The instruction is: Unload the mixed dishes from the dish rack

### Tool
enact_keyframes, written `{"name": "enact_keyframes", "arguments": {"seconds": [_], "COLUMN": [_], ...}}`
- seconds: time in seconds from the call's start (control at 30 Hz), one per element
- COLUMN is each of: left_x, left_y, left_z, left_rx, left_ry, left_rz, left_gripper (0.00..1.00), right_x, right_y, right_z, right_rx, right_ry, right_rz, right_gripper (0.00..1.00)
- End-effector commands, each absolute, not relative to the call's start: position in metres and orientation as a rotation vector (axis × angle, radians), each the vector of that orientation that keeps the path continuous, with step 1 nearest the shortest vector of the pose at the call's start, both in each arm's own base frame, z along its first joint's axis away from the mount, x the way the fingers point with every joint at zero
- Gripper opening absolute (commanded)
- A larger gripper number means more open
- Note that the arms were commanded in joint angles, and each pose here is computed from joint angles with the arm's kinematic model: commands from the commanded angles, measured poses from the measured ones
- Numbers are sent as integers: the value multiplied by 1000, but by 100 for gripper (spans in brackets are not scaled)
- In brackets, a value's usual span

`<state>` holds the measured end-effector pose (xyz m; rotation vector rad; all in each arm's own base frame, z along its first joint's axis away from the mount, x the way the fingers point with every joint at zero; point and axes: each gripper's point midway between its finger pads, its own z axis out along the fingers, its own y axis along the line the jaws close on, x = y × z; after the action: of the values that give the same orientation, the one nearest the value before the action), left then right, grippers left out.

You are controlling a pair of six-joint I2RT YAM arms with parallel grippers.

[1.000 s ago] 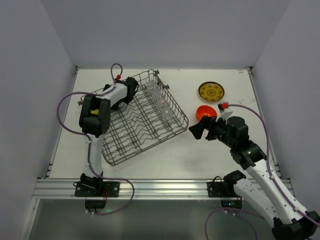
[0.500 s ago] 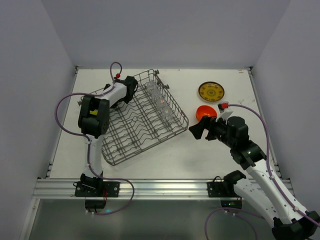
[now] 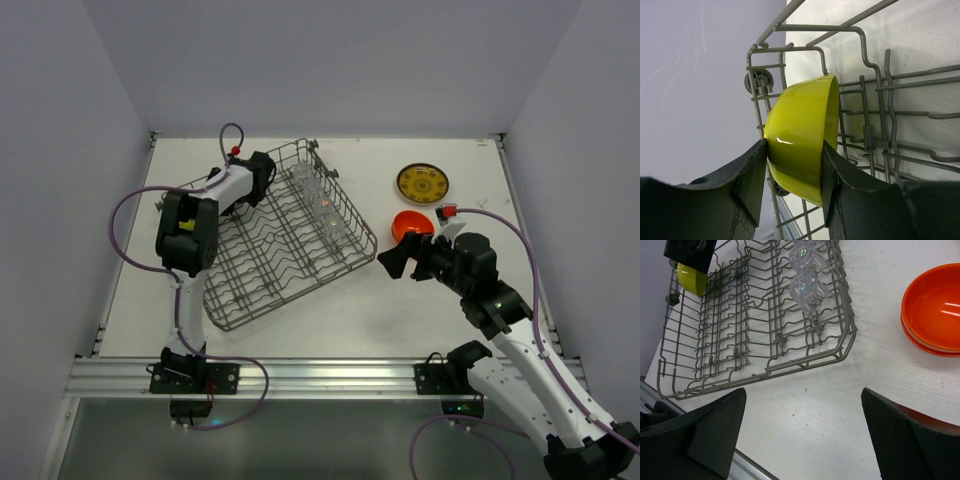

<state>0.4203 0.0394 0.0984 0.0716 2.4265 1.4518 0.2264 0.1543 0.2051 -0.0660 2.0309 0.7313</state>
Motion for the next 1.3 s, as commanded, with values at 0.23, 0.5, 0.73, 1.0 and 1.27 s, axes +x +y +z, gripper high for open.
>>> {"name": "enact_keyframes", "arguments": {"seconds": [0.23, 0.5, 0.73, 1.0, 1.27], "left_x": [419, 418, 416, 414, 415], "left_y": [48, 48, 48, 49, 36], "left_z": [142, 144, 145, 146, 202], "left_rx": [-39, -44, -52, -51, -185], "left_ry": [2319, 2313, 2315, 2319, 2233], "left_rz": [1465, 1464, 1452, 1459, 1277], "left_gripper": [26, 17, 5, 0, 0], "right_x": [230, 230, 230, 230, 230], "right_y": [159, 159, 159, 159, 159], "right_z": [214, 215, 214, 215, 214], "right_rx": [-97, -98, -100, -98, -98], "right_ry": [1988, 1988, 1991, 1988, 1989], "right_rz": [754, 751, 751, 751, 750], "right_gripper": [99, 99, 99, 99, 99]}}
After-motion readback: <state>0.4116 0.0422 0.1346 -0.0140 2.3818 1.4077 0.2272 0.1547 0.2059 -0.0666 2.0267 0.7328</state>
